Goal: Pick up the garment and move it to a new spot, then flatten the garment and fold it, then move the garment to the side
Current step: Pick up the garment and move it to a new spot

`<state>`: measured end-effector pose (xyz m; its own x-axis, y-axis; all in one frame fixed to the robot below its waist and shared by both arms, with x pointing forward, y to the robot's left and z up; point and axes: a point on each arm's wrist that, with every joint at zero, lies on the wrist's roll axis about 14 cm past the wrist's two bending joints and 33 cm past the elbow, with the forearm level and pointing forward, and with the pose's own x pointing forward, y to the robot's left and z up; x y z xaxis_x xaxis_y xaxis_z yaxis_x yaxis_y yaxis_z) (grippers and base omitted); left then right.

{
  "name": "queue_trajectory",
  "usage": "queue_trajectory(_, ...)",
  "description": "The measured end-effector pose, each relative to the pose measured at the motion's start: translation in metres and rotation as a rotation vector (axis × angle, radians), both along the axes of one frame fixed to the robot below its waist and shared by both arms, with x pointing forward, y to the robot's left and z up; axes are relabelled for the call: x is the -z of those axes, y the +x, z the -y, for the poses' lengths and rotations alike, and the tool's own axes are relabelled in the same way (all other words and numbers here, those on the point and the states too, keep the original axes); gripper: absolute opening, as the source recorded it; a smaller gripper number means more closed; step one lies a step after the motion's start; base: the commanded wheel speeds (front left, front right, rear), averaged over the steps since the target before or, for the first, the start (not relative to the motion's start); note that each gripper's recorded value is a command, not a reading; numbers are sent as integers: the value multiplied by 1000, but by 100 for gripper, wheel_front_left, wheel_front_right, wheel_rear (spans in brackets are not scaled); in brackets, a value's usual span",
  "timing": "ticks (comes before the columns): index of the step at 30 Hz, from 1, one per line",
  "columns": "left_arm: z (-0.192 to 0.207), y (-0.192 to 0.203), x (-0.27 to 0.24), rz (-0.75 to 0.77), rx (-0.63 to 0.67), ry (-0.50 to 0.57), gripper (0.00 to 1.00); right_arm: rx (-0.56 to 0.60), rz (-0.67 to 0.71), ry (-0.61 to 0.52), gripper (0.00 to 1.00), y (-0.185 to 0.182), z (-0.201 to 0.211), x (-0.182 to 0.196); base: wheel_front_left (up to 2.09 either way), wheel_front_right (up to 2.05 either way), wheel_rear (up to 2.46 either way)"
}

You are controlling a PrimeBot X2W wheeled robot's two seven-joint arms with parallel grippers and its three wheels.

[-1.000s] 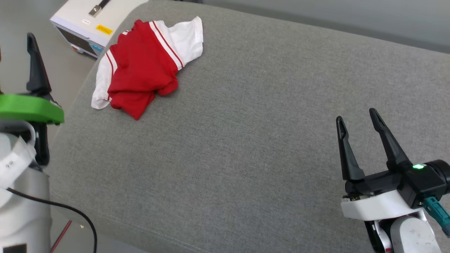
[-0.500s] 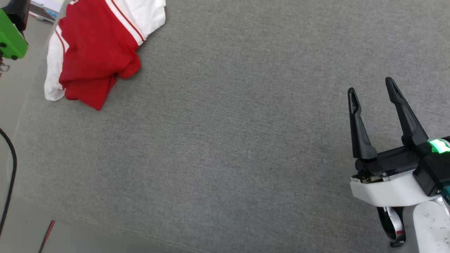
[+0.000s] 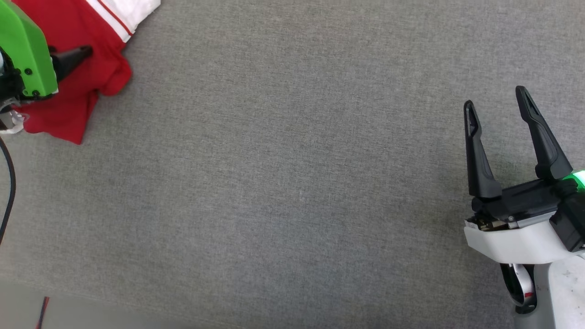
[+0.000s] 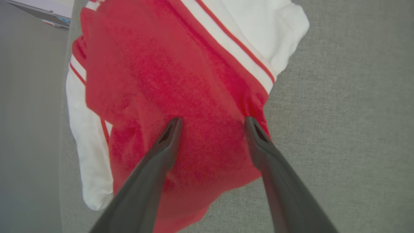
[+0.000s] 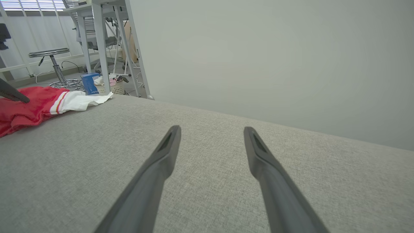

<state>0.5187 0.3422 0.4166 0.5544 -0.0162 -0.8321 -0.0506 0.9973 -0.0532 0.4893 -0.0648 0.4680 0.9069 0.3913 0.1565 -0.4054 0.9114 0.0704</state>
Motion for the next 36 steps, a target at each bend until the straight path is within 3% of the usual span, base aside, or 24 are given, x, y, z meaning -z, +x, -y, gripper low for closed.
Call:
queue_trajectory(5,6,-17,45,-163,-9,-12,100,16,-12,-8,100,4,6,8,0,0,0)
queue_trajectory(13,6,-23,66,-227,-16,1,100,30,-27,-17,100,4,12,15,0,0,0)
queue_trajectory(14,6,-22,66,-222,-16,2,40,30,-26,-17,100,4,12,14,0,0,0)
queue_trajectory(15,4,-22,65,-211,-20,5,1,30,-25,-17,100,4,11,13,0,0,0)
queue_trajectory(21,2,-15,46,-103,14,49,0,30,-6,-1,100,3,10,2,0,0,0)
queue_trajectory(29,15,-1,-20,136,132,107,0,16,33,25,100,-11,4,-28,0,0,0)
queue_trajectory(36,59,9,-96,360,303,130,0,25,66,45,100,-29,4,-54,0,0,0)
